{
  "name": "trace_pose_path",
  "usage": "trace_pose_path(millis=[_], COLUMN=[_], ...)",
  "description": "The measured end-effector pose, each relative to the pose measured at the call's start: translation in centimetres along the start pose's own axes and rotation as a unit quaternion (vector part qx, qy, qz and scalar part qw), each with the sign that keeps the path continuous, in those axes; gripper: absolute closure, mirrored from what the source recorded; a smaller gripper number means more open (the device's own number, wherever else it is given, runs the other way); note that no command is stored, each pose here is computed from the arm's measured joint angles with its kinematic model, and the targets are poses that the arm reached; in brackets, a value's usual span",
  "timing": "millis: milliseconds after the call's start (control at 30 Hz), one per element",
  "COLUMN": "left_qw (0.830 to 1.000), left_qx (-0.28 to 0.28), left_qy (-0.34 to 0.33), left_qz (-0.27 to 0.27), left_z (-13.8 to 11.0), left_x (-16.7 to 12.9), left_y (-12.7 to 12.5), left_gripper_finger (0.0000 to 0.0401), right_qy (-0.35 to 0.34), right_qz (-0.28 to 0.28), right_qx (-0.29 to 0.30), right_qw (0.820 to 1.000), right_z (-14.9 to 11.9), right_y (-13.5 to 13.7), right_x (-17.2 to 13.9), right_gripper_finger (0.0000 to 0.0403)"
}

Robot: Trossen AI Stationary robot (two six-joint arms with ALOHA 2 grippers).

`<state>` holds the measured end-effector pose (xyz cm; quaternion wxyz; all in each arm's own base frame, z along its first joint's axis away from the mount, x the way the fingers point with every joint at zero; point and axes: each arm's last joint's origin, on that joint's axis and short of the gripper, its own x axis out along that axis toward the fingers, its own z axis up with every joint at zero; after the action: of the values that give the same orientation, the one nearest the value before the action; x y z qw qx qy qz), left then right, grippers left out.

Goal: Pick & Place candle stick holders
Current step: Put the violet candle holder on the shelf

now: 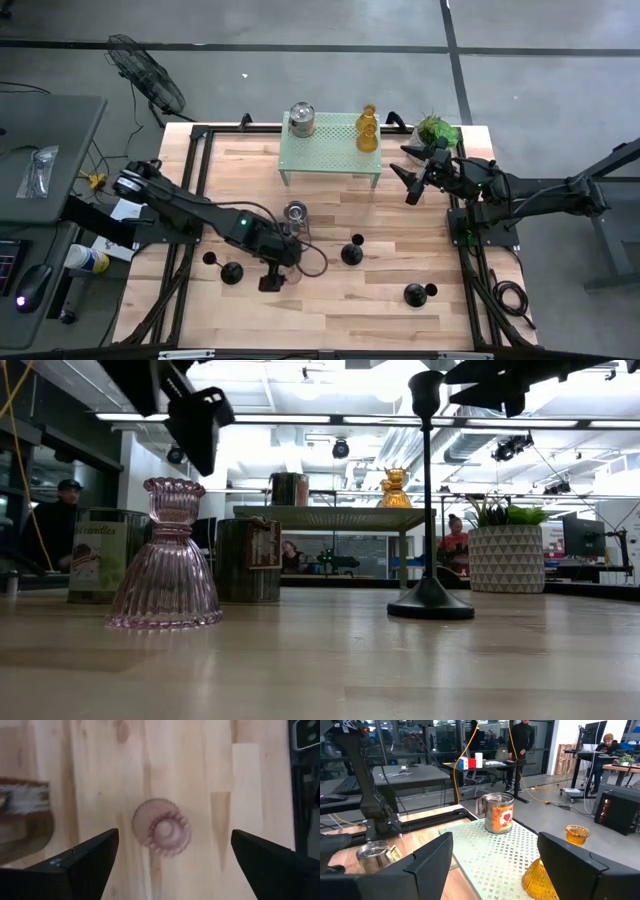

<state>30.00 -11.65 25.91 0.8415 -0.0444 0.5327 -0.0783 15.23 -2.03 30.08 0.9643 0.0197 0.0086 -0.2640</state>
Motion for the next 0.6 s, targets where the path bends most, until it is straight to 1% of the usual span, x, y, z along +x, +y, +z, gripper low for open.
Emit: trace_pose_path(millis=[500, 600], left_qw=[0.999, 0.998], left_qx=[-0.024, -0.033], left_qy=[0.047, 0.055], left_qz=[0.014, 0.008], left_z=[-0.1, -0.1], left_x=[3.8, 4.2], left_y=[-0.1, -0.2], left_gripper_finger=[0.0018, 0.0025], right_qy=[0.002, 0.002], right_qz=[0.012, 0.012], right_qx=[-0.001, -0.001], right_qw=[1.0, 1.0], right_z=[0.0, 0.0], right_y=[0.1, 0.1], right_x=[0.0, 0.0], right_gripper_finger=[0.0119, 0.0119])
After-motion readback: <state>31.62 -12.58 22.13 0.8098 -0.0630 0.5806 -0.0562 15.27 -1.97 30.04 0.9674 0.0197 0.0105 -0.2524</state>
